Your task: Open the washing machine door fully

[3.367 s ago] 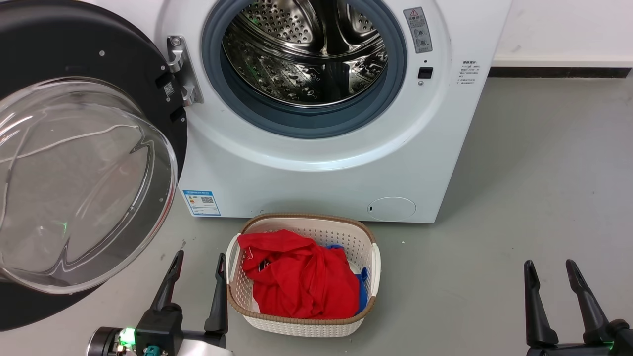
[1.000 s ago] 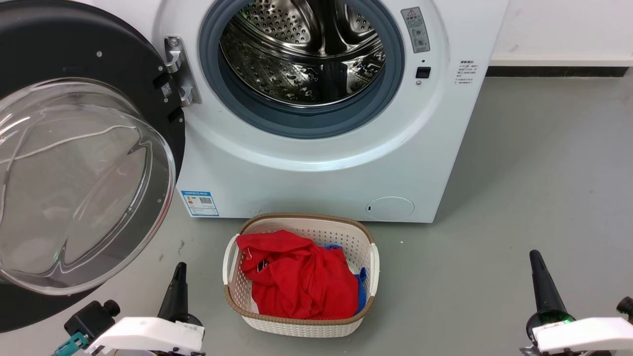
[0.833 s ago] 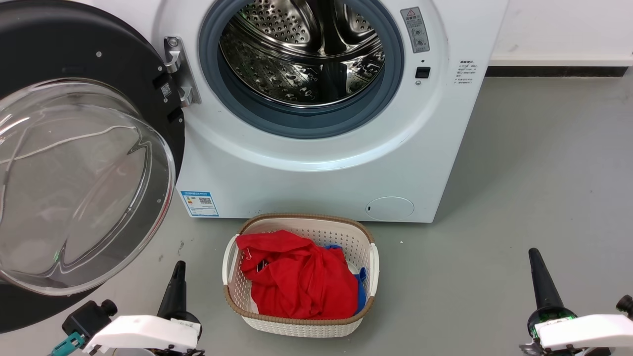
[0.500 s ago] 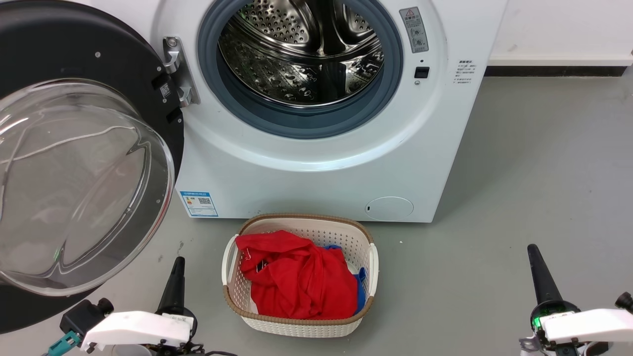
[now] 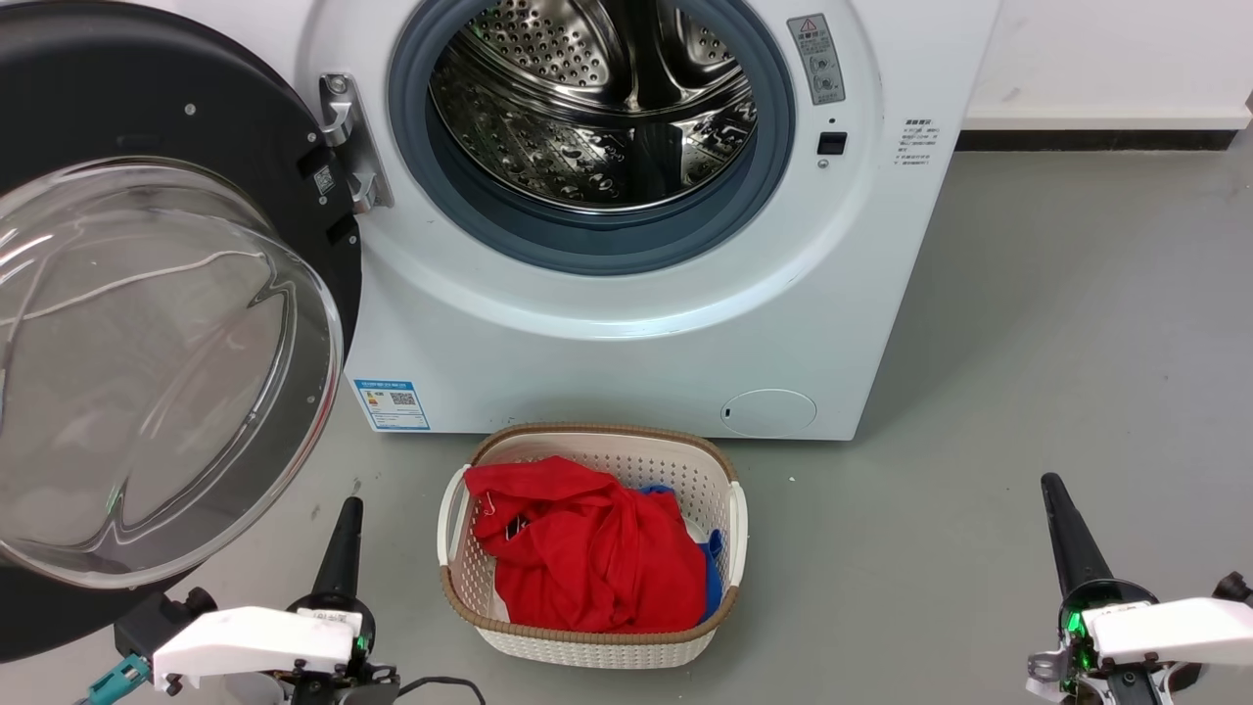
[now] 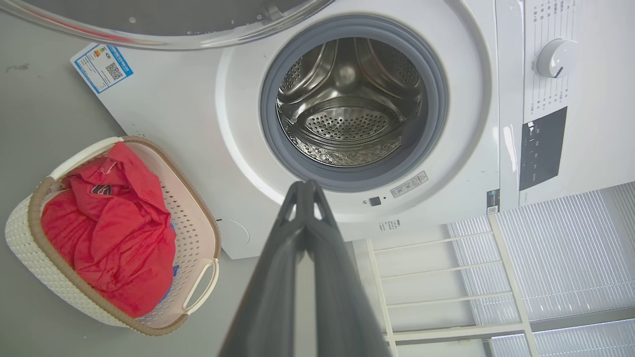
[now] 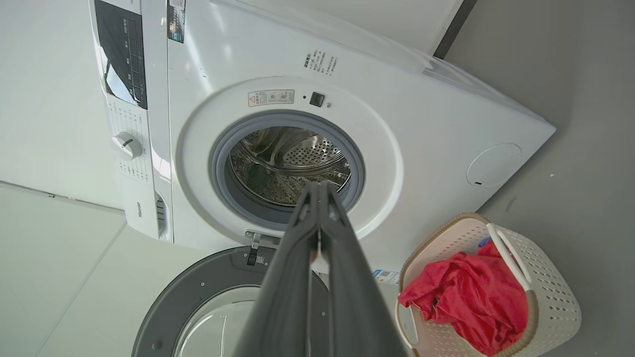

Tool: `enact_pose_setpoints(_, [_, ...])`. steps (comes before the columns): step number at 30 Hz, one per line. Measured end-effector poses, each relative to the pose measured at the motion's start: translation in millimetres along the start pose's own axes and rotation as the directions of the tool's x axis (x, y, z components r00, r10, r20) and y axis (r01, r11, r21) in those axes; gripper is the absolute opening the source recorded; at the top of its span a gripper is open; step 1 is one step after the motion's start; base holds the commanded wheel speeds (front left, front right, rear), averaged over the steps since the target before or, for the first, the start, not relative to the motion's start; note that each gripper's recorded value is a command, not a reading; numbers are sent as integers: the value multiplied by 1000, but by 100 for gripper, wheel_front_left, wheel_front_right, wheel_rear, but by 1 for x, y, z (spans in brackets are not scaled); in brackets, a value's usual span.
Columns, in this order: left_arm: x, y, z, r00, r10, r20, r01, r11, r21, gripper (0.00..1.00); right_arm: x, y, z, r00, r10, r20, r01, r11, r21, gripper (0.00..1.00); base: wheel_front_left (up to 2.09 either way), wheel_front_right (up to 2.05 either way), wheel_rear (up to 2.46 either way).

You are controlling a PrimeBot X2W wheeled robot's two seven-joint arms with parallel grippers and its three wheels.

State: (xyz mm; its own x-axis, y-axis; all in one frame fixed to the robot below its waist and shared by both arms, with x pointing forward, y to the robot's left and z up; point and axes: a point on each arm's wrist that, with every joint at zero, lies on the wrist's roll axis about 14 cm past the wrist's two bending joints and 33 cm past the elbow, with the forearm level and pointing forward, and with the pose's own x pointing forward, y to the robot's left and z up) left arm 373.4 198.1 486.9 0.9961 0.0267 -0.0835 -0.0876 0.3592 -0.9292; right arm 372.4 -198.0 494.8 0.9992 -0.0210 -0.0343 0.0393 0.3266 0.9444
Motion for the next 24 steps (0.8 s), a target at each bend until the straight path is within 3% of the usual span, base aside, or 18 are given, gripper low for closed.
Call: enact_pose_setpoints(24, [8,-9,4,999,-40,-5,38,976,-216,0,8,4,2,1000,11,-10,-9,981,193,0,0,0,0])
